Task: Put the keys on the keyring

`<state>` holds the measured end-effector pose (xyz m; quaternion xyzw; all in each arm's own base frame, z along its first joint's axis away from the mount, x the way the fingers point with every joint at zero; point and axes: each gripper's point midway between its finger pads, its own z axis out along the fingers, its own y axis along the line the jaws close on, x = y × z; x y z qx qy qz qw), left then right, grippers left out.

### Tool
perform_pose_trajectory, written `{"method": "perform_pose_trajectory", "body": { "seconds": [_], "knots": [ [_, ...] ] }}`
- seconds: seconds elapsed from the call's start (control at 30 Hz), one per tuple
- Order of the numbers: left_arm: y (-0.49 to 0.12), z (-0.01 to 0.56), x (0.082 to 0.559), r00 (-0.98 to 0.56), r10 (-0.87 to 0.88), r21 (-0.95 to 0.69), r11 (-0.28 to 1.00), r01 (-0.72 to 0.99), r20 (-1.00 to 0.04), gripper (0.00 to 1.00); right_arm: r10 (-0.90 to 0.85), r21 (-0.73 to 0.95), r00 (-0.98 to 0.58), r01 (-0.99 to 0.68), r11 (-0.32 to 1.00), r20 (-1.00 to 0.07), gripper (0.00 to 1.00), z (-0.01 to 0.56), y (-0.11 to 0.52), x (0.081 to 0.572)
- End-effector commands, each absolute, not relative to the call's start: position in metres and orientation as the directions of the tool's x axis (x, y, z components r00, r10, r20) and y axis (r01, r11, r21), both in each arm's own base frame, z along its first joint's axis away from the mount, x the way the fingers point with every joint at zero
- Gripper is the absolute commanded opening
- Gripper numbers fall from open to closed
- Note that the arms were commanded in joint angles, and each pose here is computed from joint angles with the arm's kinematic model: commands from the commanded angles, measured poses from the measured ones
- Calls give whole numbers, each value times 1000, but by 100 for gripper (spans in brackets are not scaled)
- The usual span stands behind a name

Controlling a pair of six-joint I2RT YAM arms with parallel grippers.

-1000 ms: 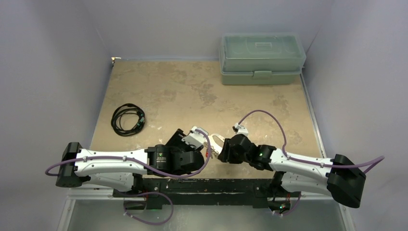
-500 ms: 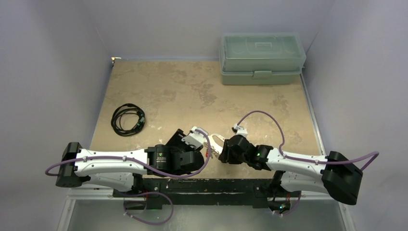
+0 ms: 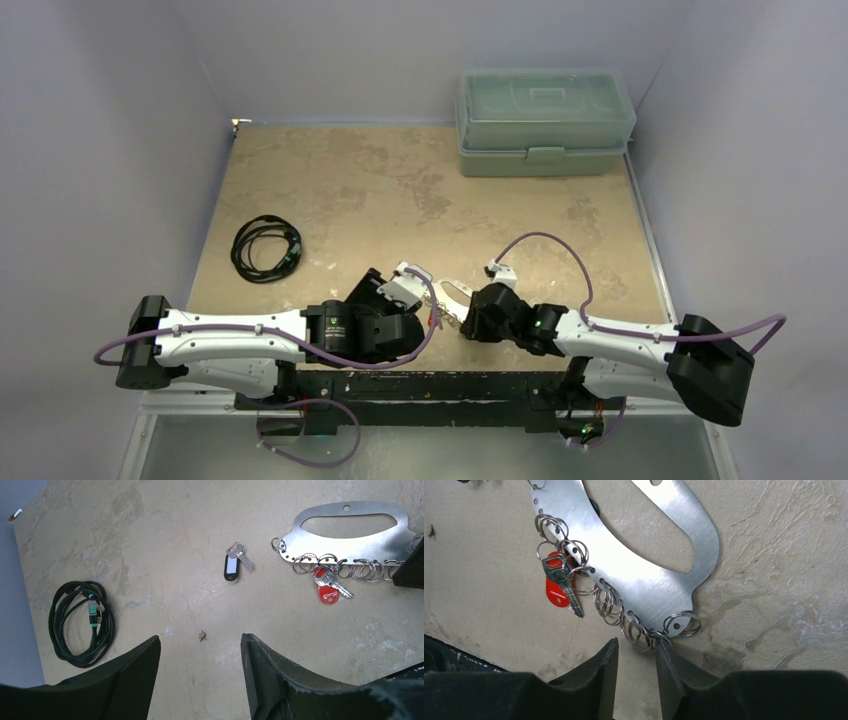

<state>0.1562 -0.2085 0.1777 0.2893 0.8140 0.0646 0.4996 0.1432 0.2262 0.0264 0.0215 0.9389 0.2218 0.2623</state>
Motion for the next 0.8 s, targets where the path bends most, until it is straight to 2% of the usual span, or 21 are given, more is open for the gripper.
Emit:
{"method": "perform_pose_trajectory", "body": {
  "seconds": [0.0,0.13,0.23,0.43,0.57,0.77],
  "knots": [
    [-206,184,158,-328,510,382,841,382,-795,59,168,446,-844,-92,890,-509,34,26,228,147],
    [-205,184,158,-328,509,380,842,383,-796,59,177,452,-842,-87,888,-510,30,24,227,146],
    [-206,184,158,-328,508,380,842,383,-796,59,187,457,-837,-82,886,-514,24,24,225,147],
    [-205,184,158,-328,507,379,843,383,-797,59,204,472,-825,-84,878,-527,20,27,224,148],
    [-205,185,158,-327,508,380,842,383,-797,59,220,482,-815,-83,872,-537,11,31,223,150],
    [-206,183,158,-328,517,386,837,388,-791,58,234,494,-801,-87,865,-551,4,41,223,153]
  ]
}}
